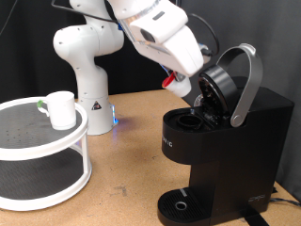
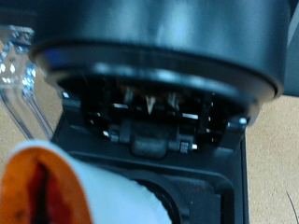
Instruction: Make a cup of coffee with the keurig machine
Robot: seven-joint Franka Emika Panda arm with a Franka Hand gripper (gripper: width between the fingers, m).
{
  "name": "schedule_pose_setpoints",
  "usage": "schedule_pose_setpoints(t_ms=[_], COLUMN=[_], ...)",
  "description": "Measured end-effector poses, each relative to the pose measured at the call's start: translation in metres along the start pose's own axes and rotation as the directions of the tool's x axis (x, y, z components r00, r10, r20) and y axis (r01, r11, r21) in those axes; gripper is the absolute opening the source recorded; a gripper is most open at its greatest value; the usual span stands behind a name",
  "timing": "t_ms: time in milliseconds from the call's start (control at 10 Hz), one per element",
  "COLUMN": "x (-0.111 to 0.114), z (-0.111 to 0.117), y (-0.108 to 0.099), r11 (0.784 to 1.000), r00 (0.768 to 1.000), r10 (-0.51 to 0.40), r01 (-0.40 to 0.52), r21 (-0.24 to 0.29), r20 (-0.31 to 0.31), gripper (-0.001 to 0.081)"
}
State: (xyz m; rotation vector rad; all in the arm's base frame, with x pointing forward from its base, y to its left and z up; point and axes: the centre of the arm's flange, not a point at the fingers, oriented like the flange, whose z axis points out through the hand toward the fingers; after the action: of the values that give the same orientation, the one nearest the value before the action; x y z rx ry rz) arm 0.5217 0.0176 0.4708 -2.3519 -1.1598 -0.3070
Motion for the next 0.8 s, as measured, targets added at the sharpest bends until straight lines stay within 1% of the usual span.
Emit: schedule_pose_setpoints(t_ms=[300,400,600,800], x=[-0.005,-0.007,-0.009,-0.01], z=[0.023,0.03,0.042,0.053], y=[0.005,0.006,0.005,0.005], r11=[1.0,1.0,1.0,1.0], r00=[1.0,1.0,1.0,1.0], r10=[0.012,0.012,0.01,0.015], r01=[-0.012,-0.011,-0.01,-0.015], r21=[-0.026,-0.025,-0.018,-0.019], r20=[0.014,0.02,0.008,0.01], gripper=[0.0092,0.0092,0.0092,0.0092])
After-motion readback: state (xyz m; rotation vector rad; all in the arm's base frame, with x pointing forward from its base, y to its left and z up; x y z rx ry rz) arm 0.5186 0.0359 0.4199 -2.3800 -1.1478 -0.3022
